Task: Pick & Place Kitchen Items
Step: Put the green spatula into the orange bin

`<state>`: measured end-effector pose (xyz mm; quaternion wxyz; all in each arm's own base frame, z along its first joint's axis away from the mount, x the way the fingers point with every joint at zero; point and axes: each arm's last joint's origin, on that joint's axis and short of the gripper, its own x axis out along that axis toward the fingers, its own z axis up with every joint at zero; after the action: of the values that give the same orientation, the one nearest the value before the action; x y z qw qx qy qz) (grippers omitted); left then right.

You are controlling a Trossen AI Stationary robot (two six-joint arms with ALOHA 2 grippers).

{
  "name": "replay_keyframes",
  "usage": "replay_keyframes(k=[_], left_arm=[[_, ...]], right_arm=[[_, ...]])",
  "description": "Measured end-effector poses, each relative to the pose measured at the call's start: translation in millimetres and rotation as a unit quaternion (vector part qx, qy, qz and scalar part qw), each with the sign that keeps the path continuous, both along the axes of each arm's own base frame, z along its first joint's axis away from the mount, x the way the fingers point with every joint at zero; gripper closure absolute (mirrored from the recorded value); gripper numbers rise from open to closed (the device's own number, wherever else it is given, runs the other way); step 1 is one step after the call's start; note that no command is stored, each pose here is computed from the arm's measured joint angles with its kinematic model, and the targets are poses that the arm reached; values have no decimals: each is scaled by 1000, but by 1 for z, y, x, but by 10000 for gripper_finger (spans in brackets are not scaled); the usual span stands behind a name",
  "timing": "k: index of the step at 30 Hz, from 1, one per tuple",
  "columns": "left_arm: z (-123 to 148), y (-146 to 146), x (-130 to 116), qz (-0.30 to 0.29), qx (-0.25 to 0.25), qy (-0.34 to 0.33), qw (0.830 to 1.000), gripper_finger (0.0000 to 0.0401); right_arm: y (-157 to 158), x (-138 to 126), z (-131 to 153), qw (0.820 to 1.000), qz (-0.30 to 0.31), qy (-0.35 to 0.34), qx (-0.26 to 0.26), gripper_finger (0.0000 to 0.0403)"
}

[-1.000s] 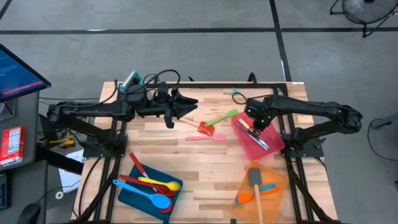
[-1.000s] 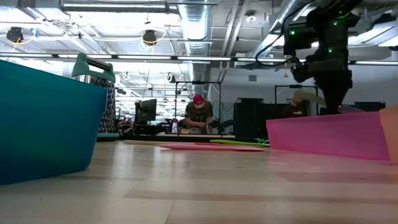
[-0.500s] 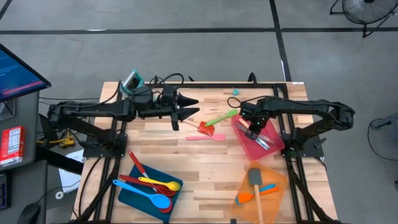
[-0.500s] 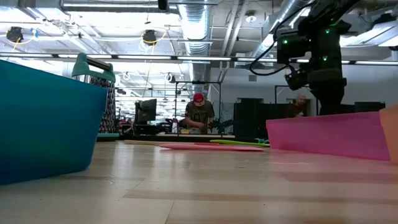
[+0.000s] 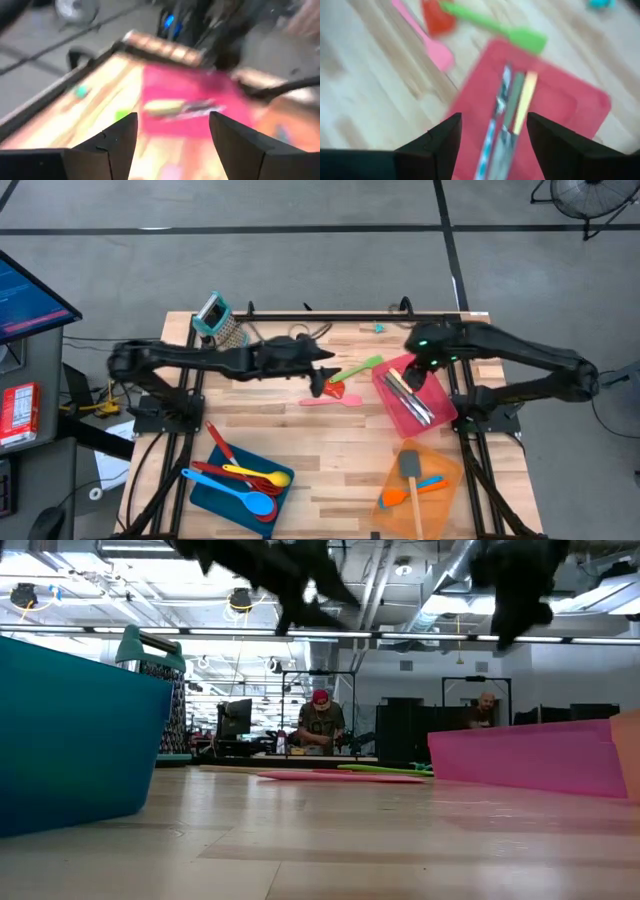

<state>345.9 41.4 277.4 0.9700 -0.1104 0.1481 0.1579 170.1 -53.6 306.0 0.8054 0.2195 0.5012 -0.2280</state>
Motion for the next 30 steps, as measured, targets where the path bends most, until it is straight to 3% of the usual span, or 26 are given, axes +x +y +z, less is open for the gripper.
replay_keyframes(k=[5,11,14,20,30], left_arm=[[-50,15,27,12,27,47,998,169],[-93,32,49,22,36,29,999,169],[-107,39,55,14,33,15,999,167],[-141,43,60,21,28,53,998,143],[-168,40,79,14,53,79,995,120]], right_arm=[[16,-32,49,992,-15,-125,-15,188],[28,-70,69,976,-45,-215,-5,199],[31,-82,72,969,-63,-240,5,205],[35,-99,76,959,-77,-272,11,214],[36,-101,77,958,-77,-277,10,216]])
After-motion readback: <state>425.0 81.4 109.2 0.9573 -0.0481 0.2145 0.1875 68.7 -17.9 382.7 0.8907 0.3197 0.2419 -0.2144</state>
